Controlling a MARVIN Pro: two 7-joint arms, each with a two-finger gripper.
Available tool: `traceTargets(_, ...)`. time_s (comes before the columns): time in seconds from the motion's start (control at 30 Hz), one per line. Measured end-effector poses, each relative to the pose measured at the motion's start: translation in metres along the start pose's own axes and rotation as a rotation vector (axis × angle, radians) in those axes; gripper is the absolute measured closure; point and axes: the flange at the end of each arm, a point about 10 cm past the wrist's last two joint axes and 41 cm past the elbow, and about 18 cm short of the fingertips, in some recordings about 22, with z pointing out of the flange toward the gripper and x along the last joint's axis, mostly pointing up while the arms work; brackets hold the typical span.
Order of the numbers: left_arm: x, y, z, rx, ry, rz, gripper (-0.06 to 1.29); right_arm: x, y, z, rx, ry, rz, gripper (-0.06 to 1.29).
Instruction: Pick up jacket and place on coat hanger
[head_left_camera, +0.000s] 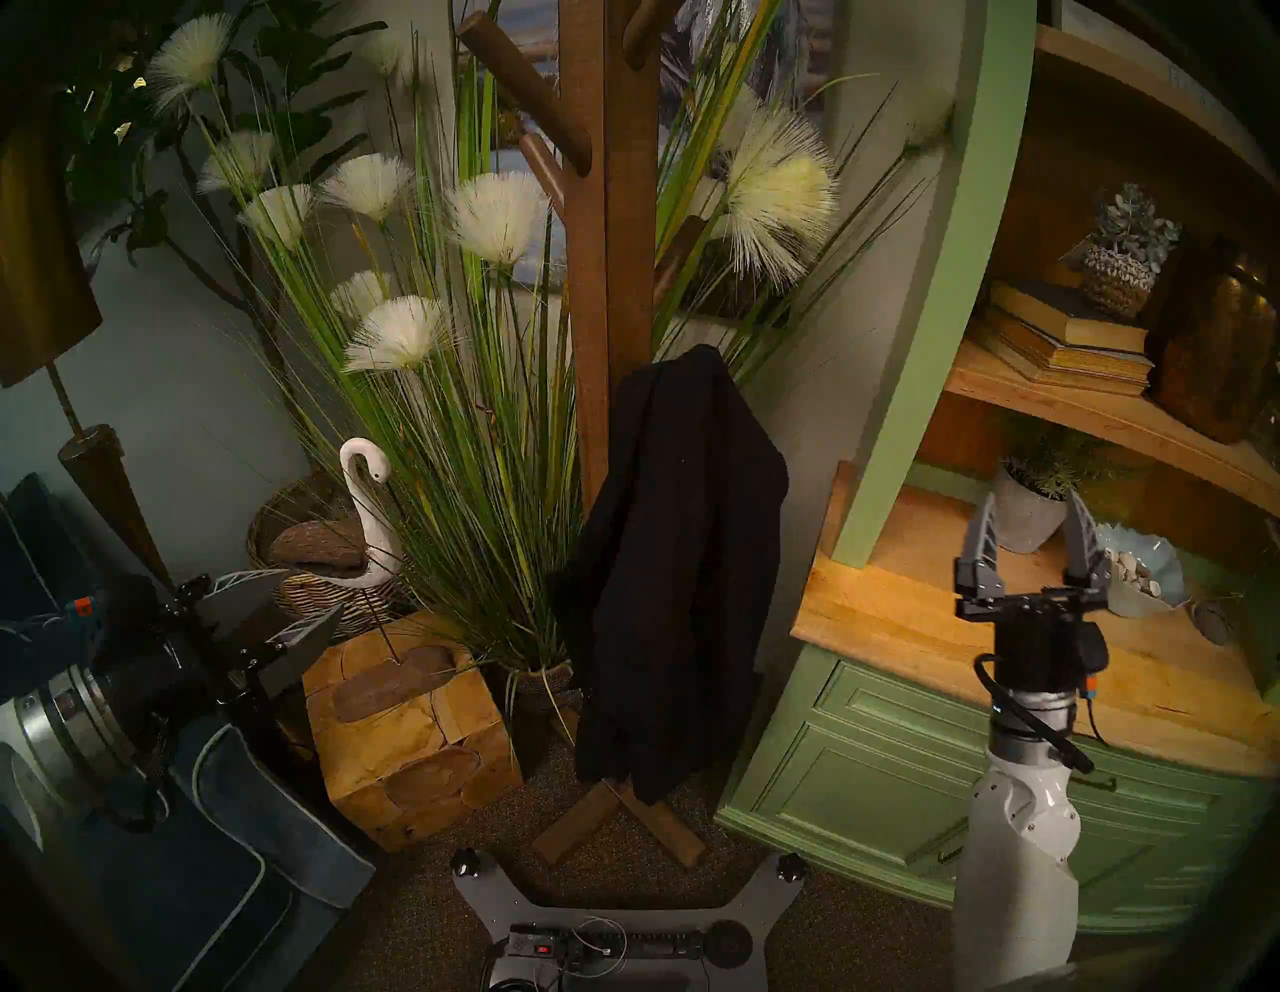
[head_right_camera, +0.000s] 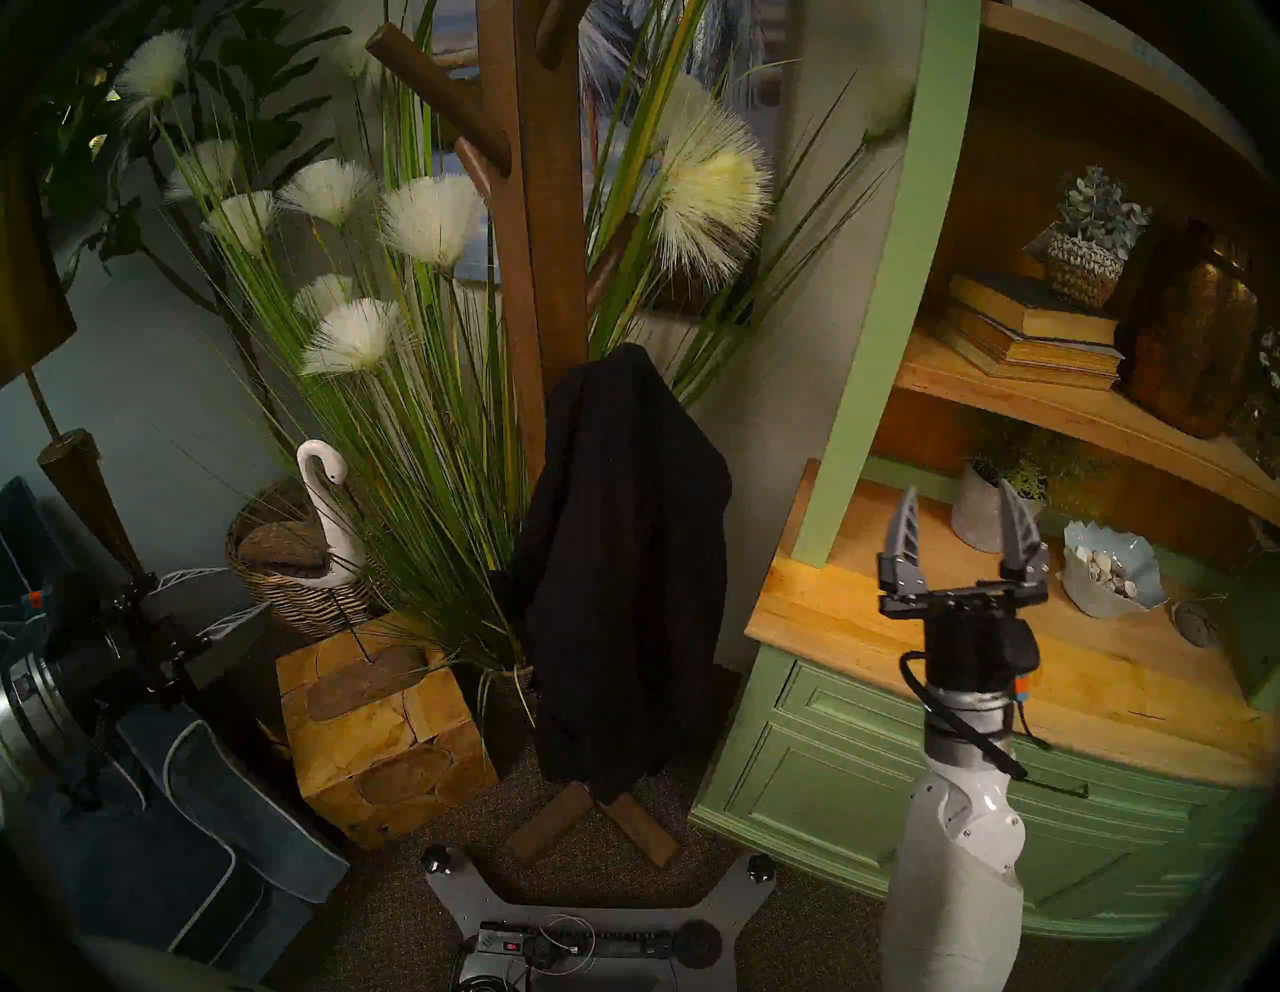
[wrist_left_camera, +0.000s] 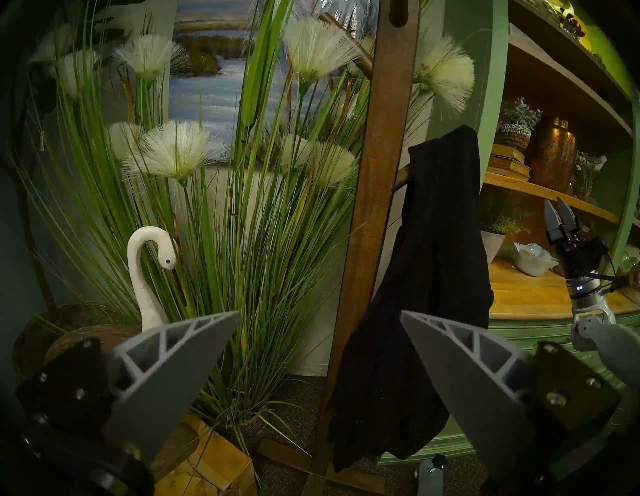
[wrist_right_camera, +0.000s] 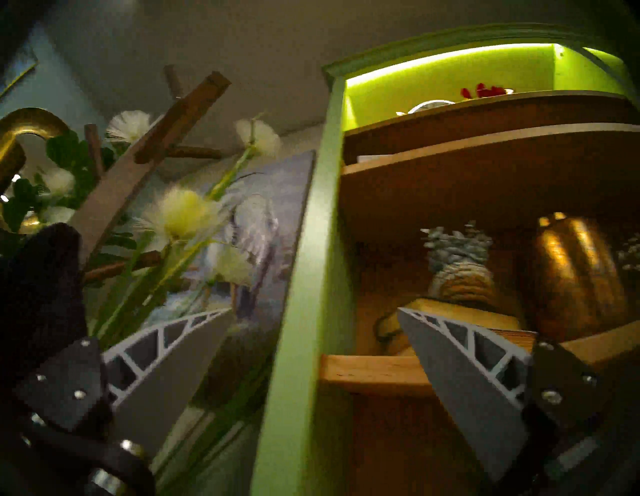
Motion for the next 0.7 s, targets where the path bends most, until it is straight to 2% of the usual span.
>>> traceTargets(0.07,0.0,0.0,0.0,0.0,0.0,0.0,-0.03,0.009,0.011,-0.011,-0.061,-0.006,-0.014,0.01)
traceTargets(0.27,0.0,0.0,0.0,-0.001,0.0,0.0,-0.03,0.029,0.018,-0.027,-0.159,0.0,-0.008,0.01)
traceTargets(0.33,0.0,0.0,0.0,-0.001,0.0,0.0,-0.03,0.037,0.015,-0.031,-0.189,0.012,0.013,0.01)
traceTargets(0.7,0.0,0.0,0.0,-0.002,0.002,0.0,-0.03,0.063,-0.013,-0.037,-0.247,0.062,0.129,0.01)
